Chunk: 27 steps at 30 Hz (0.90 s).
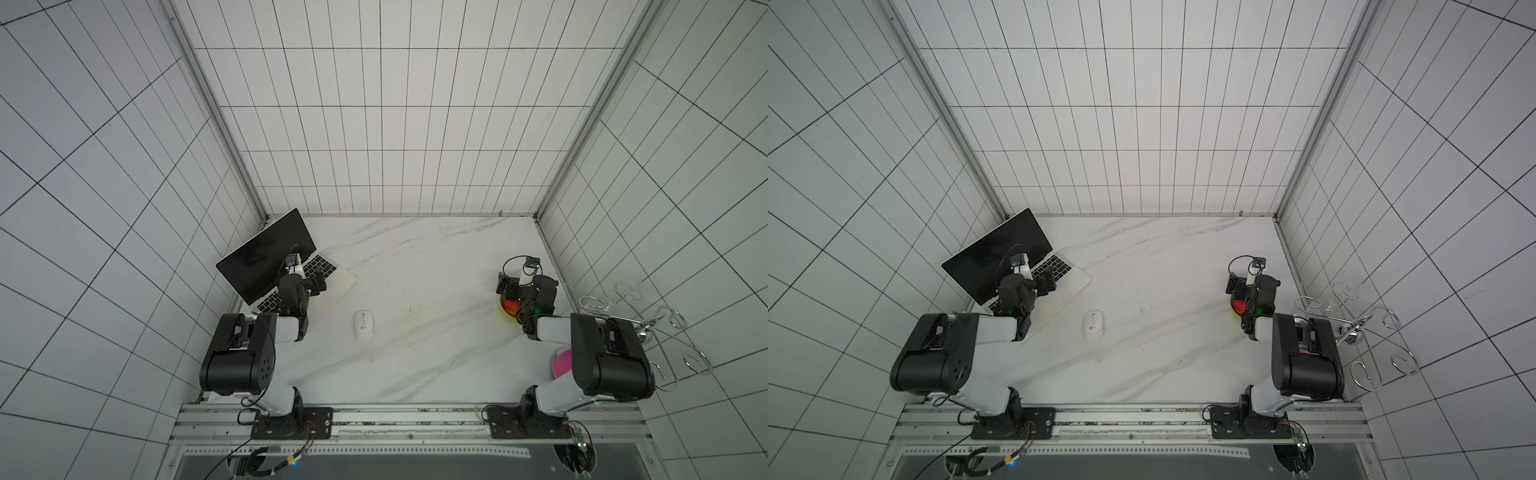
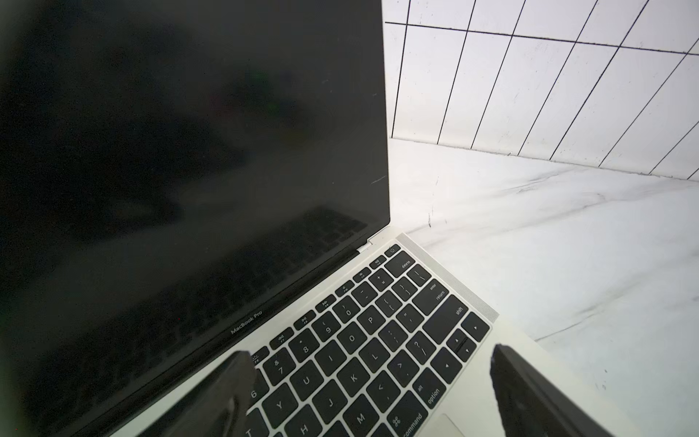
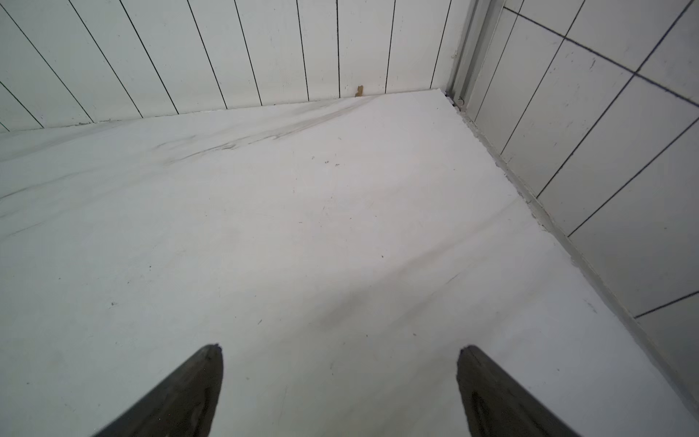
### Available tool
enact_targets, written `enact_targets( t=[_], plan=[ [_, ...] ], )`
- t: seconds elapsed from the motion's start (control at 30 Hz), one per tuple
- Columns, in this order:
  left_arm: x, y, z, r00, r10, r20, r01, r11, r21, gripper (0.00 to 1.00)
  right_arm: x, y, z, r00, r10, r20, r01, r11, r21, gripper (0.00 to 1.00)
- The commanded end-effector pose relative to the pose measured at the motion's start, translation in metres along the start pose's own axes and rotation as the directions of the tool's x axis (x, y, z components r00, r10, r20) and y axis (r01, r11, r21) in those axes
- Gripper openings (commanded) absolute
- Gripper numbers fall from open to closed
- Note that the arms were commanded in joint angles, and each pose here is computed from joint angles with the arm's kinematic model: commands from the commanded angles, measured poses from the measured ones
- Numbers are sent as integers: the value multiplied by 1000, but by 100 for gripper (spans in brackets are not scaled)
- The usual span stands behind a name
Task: Insert the wireless mouse receiver into the laptop
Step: Pick up the mouse from the center of the board.
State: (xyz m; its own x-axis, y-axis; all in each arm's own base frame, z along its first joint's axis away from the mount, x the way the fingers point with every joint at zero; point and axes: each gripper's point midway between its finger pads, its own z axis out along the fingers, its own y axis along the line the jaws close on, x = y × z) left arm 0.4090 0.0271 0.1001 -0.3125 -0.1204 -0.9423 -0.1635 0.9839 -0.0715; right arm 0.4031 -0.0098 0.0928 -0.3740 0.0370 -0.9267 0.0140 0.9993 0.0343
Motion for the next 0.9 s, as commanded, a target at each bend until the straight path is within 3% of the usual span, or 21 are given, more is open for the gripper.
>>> enact_targets(
  t=[0.0,0.33,0.43,0.53,0.63,0.77,0.83,0.87],
  plan=[
    [-13,0,1,999,-10,33,10,1000,-5,98,0,-2,0,1000,0,-5,0,1000,-2,99],
    [-16,1,-1,999,-25,42,25,1000,18,98,-3,-5,0,1000,5,-2,-5,1000,20,99],
    [-50,-14,-16,993,14,120,-21,998,60,98,-30,-7,-15,1000,4,13,-5,999,43,99],
    [-71,-16,-37,999,-19,46,20,1000,-21,98,-63,-3,-41,998,66,7,-66,997,33,99],
    [-68,-38,-62,999,-38,-34,37,999,-20,98,-83,25,-64,997,81,7,-80,992,-98,99],
    [-30,-93,-93,975,-75,-207,104,986,132,98,-75,88,-89,997,31,-74,-52,953,-299,99],
    [-2,-118,-111,940,-73,-333,147,968,203,98,-61,125,-102,991,-30,-127,-22,921,-389,99],
    [16,-123,-117,922,-28,-387,117,971,210,98,-49,151,-113,985,-78,-154,0,892,-452,99]
  ],
)
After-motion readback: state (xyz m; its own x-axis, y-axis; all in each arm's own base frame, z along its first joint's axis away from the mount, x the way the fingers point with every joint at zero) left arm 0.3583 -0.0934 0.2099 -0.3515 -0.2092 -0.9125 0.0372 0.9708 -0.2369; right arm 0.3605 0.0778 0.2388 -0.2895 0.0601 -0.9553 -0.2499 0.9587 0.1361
